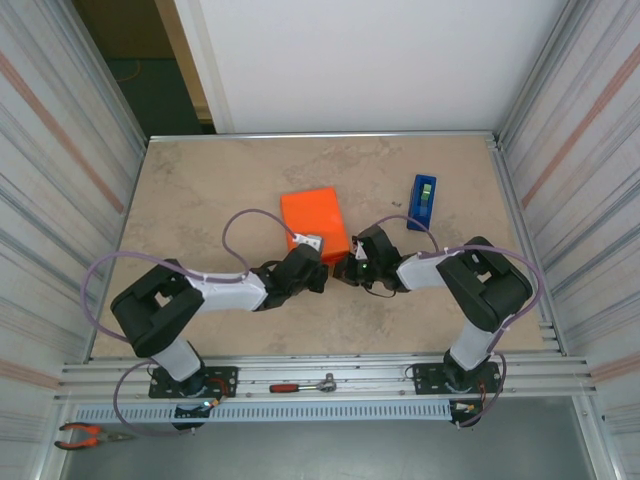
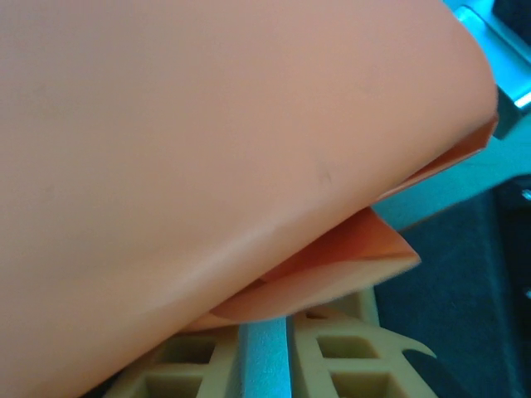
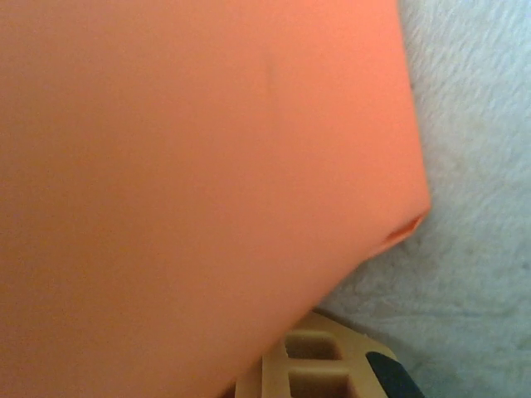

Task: Wrap the gift box in paper
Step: Fifth fold the wrapping paper around the gift box.

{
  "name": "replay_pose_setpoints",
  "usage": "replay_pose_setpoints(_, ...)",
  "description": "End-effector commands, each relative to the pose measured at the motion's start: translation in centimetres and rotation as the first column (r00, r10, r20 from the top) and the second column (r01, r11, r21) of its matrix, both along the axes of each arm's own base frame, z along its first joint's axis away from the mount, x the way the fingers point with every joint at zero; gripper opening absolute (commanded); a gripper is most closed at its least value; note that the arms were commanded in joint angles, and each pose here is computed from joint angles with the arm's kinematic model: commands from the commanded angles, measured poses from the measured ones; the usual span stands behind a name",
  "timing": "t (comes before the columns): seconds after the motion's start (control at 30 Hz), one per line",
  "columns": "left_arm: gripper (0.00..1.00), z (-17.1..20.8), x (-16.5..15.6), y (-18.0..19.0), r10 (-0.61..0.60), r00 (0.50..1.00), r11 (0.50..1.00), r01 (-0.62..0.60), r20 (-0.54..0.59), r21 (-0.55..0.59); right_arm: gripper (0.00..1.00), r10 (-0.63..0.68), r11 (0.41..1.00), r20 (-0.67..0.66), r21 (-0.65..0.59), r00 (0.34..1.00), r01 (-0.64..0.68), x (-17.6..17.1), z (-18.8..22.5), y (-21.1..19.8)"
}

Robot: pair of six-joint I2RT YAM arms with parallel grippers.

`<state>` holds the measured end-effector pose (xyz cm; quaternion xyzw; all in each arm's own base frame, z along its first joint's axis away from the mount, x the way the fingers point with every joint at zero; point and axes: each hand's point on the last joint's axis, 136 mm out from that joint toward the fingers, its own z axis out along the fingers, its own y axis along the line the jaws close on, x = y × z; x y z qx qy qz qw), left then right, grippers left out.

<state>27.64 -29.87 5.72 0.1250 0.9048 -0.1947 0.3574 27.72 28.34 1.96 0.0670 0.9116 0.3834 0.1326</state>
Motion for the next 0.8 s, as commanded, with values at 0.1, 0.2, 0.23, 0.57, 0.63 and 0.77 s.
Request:
replay_pose_setpoints(0.1,0.29,6.9,1.0,1.7,-0.039,0.994,0.996,0.047,0.105,-0.082,0.00,-0.015,0.999,0.064,0.031,0.998,0.013,2.5,2.1,0.9)
replay_pose_setpoints(0.2,0.49,8.8,1.7,3.5,-0.072,0.988,0.994,0.082,0.137,-0.069,0.00,-0.010,0.999,0.060,0.034,0.998,0.008,2.7,2.2,0.9)
replay_pose_setpoints(0.23,0.58,9.3,2.0,3.9,-0.091,0.985,0.993,0.101,0.147,-0.063,0.00,-0.010,0.999,0.056,0.034,0.998,0.008,2.7,2.1,0.9)
replay_pose_setpoints(0.57,0.89,10.7,3.0,3.2,-0.414,0.885,0.907,0.381,0.211,0.180,0.00,-0.008,0.998,0.042,0.059,0.999,0.005,3.2,2.0,1.0)
replay_pose_setpoints(0.63,0.91,10.4,2.9,2.8,-0.475,0.853,0.872,0.425,0.217,0.242,0.00,-0.008,0.998,0.043,0.063,0.999,0.005,3.3,2.1,1.0)
replay_pose_setpoints(0.77,0.91,9.3,3.2,2.9,-0.541,0.819,0.813,0.451,0.192,0.367,0.00,-0.009,0.998,0.043,0.067,0.999,0.006,3.4,2.2,0.8)
